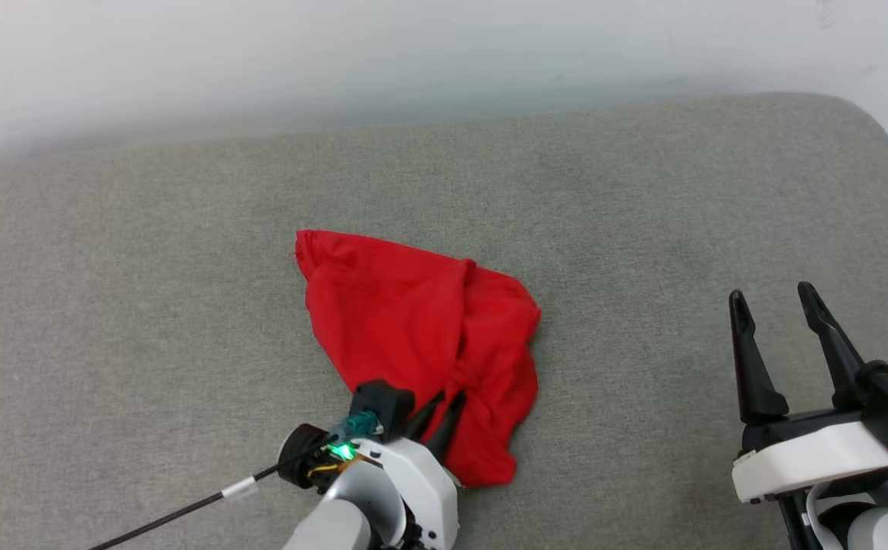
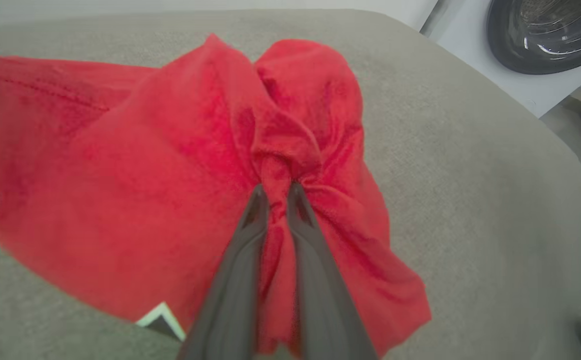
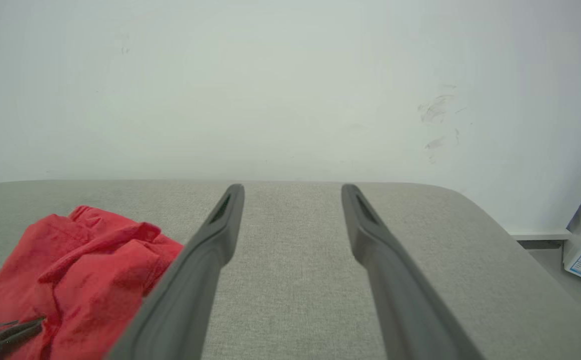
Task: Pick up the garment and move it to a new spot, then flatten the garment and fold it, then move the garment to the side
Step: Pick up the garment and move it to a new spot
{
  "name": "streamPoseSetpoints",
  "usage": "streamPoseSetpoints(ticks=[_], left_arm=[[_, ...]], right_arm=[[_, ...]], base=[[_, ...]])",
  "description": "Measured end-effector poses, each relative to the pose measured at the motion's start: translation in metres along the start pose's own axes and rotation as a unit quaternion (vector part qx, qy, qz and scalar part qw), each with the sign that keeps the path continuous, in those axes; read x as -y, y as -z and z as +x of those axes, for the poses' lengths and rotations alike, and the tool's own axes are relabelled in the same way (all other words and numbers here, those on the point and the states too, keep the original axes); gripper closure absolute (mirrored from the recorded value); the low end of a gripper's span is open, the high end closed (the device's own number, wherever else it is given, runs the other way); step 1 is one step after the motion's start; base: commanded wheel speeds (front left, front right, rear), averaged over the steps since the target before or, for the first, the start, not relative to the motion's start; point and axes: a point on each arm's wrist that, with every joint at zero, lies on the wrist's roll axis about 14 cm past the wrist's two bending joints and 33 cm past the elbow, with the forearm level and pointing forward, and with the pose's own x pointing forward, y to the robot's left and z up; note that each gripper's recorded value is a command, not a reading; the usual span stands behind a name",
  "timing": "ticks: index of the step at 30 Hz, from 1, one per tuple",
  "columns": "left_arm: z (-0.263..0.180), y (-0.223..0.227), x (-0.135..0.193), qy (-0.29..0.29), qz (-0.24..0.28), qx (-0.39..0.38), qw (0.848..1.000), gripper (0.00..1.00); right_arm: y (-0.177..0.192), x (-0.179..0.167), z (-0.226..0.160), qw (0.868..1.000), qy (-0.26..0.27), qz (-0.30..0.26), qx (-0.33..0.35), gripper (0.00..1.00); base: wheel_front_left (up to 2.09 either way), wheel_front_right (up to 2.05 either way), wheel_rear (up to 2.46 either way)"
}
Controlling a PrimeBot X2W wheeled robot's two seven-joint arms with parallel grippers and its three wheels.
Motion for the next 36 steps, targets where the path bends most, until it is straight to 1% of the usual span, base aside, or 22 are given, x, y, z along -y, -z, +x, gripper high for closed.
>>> streamPoseSetpoints(ticks=[1,2,3,6,9,14,17,20,24,28,32,36], left_arm=[[0.0,0.004,0.002,0.003,0.0,-0.005,1.0,0.6],[0.0,0.005,0.005,0.007,0.001,-0.004,1.0,0.16],[-0.001,0.004,0.006,0.007,0.003,0.002,1.0,0.0],[-0.003,-0.015,0.007,0.001,0.006,0.046,0.999,0.0],[-0.007,-0.046,0.007,-0.009,0.016,0.111,0.994,0.0],[-0.024,-0.093,-0.002,-0.047,0.018,0.2,0.979,0.0],[-0.039,-0.113,-0.02,-0.088,0.014,0.238,0.967,0.0],[-0.058,-0.118,-0.045,-0.135,0.017,0.253,0.958,0.0],[-0.086,-0.114,-0.079,-0.197,0.027,0.254,0.947,0.0],[-0.114,-0.106,-0.104,-0.242,0.036,0.248,0.937,0.0],[-0.131,-0.102,-0.115,-0.262,0.045,0.24,0.934,0.0],[-0.137,-0.098,-0.111,-0.261,0.045,0.232,0.936,0.0]], right_arm=[[0.001,-0.001,0.002,1.0,-0.001,0.001,0.0,0.0],[0.002,-0.002,0.003,1.0,-0.003,0.002,-0.001,0.0],[0.004,-0.002,0.003,1.0,-0.004,0.002,-0.003,0.0],[0.005,-0.004,0.004,1.0,-0.006,0.004,-0.004,0.0],[0.002,-0.005,0.003,1.0,-0.008,0.003,0.0,0.0],[-0.002,-0.01,-0.002,1.0,-0.014,0.003,0.002,0.0],[-0.005,-0.012,-0.005,1.0,-0.018,0.002,0.004,0.0],[-0.006,-0.014,-0.009,1.0,-0.022,0.001,0.003,0.0],[-0.006,-0.016,-0.015,1.0,-0.024,0.001,-0.001,0.0],[-0.005,-0.017,-0.021,1.0,-0.024,0.002,-0.004,0.0],[-0.006,-0.017,-0.024,1.0,-0.024,0.006,-0.004,0.0],[-0.004,-0.017,-0.028,1.0,-0.024,0.008,-0.008,0.0]], base=[[0.0,0.0,0.0],[0.0,0.0,0.0],[0.0,0.0,0.0],[0.0,0.0,0.0],[0.0,0.0,0.0],[0.0,0.0,0.0],[0.0,0.0,0.0],[0.0,0.0,0.0],[0.0,0.0,0.0],[0.0,0.0,0.0],[0.0,0.0,0.0],[0.0,0.0,0.0]])
